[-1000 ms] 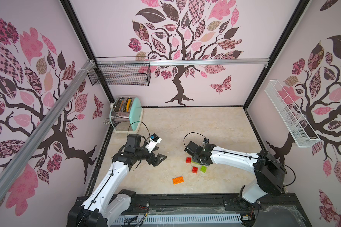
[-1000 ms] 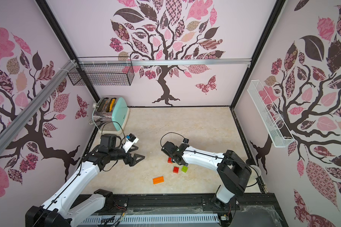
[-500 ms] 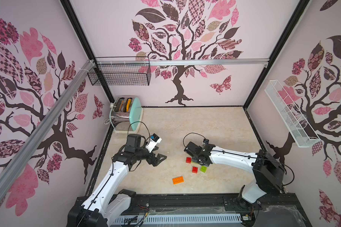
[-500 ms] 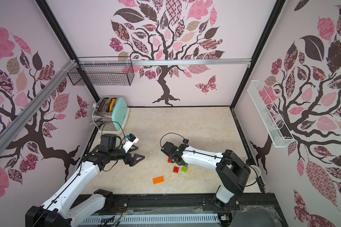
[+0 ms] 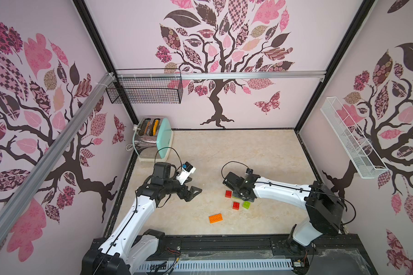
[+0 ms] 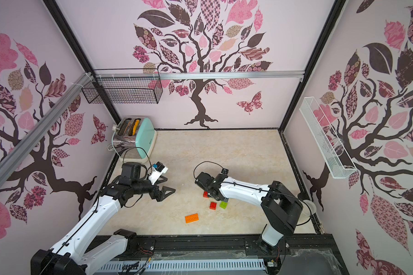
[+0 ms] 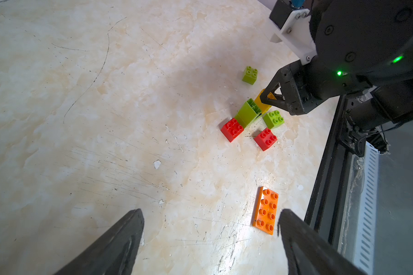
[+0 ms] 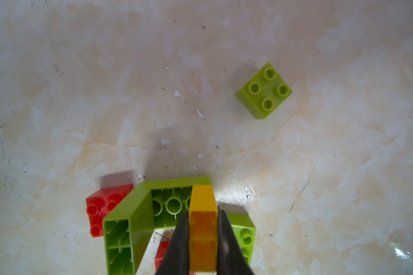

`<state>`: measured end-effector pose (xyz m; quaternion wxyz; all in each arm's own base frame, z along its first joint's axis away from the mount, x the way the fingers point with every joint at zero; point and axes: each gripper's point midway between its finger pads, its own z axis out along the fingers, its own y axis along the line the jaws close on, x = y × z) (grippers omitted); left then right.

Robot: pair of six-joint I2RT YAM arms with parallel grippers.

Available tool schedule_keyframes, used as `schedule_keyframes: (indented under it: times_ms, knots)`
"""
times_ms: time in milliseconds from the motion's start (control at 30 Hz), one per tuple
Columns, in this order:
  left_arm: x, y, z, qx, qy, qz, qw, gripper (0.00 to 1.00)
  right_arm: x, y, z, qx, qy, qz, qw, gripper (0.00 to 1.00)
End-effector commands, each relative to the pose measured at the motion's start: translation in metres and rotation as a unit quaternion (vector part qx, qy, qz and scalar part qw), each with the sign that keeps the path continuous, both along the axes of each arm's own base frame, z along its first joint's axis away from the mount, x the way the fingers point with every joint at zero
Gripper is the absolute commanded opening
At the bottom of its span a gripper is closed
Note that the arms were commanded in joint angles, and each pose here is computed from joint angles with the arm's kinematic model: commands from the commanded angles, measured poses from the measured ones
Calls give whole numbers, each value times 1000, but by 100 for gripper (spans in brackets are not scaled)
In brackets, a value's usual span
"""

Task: Assemble a giraffe with lego
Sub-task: Assemble the lego brick with the lego brick.

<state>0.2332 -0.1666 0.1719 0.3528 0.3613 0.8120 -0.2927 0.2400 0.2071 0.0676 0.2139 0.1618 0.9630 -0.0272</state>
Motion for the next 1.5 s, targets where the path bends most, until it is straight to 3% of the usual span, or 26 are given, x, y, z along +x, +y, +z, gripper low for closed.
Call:
schedule_keyframes:
  times_ms: [0,300,767,1033,1200,1467]
  knots:
    - [-2,-1,0,-3,-6,-6,1000,95,-4,3,-16,-23,27,21,999,0]
    - [-1,0,0,-4,-8,-3,1000,95,-14,0,-31,-37,56,50,996,0]
    - [1,3,1,-7,-5,4,1000,95,4,20,25,-15,16,199,980,0]
    - [1,4,0,-7,-3,5,1000,95,13,17,54,72,-28,289,954,0]
    - [2,4,0,-7,-2,5,1000,95,6,19,57,58,-34,366,928,0]
    - [2,5,0,-8,-1,8,1000,95,-1,18,23,56,-1,399,915,0]
